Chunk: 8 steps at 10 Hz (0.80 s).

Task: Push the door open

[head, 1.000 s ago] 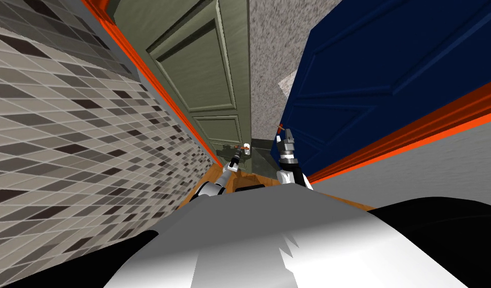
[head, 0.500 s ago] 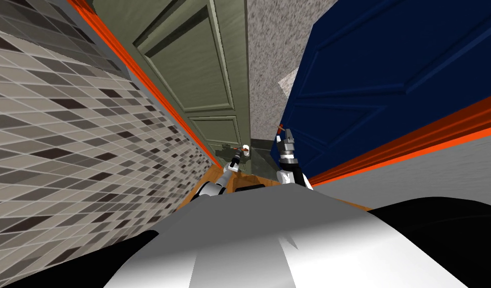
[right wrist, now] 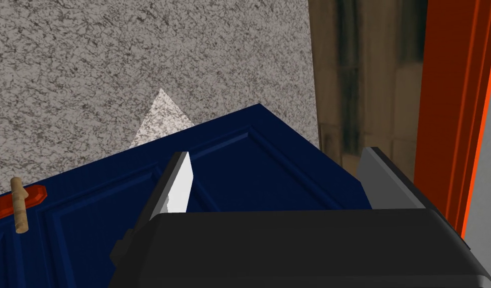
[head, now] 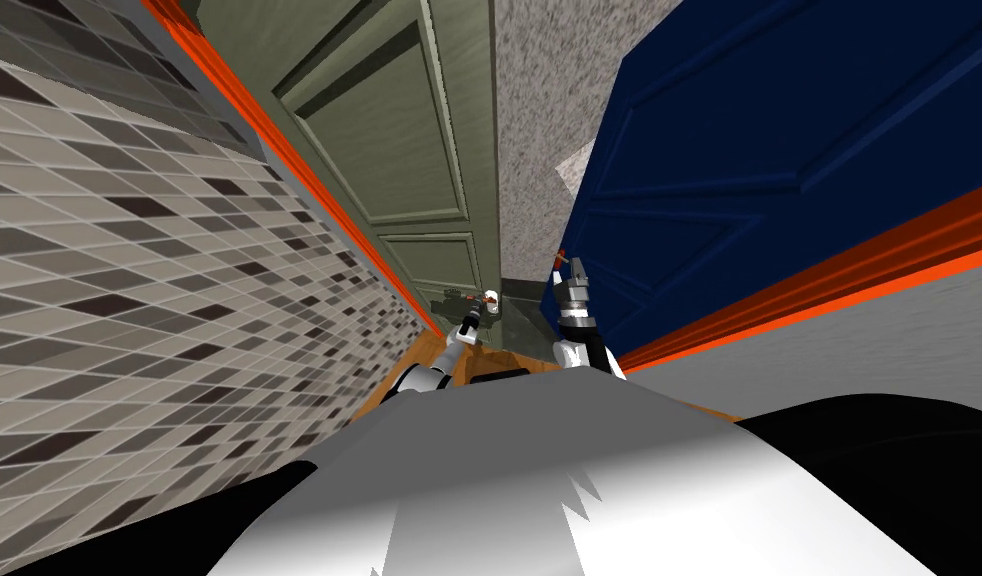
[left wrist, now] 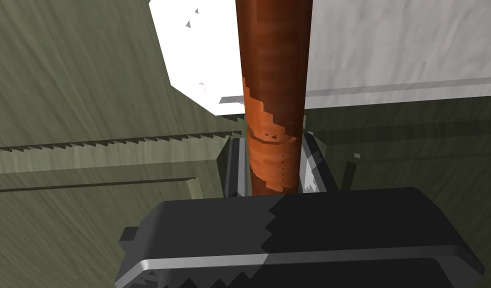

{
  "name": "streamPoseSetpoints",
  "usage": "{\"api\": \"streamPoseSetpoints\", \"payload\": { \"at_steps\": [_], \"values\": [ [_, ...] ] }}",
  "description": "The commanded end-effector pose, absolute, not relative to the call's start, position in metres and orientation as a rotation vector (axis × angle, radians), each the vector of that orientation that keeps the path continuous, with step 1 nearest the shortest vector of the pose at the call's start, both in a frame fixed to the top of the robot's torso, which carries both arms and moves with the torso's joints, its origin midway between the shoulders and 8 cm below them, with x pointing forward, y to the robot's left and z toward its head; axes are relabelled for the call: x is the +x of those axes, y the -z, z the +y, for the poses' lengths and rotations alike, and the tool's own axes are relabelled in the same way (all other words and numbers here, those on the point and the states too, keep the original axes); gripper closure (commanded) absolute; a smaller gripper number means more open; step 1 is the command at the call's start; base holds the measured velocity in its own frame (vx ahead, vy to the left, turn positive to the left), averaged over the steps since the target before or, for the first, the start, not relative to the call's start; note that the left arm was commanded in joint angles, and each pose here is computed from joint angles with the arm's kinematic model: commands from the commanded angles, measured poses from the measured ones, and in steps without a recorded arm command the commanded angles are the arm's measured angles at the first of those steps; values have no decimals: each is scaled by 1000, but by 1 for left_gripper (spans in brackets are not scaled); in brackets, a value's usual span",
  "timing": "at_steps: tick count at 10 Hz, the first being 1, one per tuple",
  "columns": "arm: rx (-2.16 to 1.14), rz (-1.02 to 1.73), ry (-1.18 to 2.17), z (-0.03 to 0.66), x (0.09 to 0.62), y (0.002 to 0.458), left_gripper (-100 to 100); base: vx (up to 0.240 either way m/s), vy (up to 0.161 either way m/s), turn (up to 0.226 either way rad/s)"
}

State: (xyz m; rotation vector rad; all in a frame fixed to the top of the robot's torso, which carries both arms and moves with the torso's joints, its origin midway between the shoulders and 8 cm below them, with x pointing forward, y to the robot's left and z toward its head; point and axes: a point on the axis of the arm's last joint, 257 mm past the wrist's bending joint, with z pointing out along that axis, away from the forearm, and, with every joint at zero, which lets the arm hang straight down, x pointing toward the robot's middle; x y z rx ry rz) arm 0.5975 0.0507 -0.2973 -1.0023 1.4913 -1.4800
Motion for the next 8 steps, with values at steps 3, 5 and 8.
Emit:
{"api": "streamPoseSetpoints", "payload": {
  "at_steps": [3,5,8],
  "values": [
    [-1011,1465,1452,72,605,295,100,124,-114,44],
    [-1025,1446,1427,90,609,295,100,177,-141,46],
    [-1034,1425,1411,103,613,292,100,128,-123,41]
  ]
}}
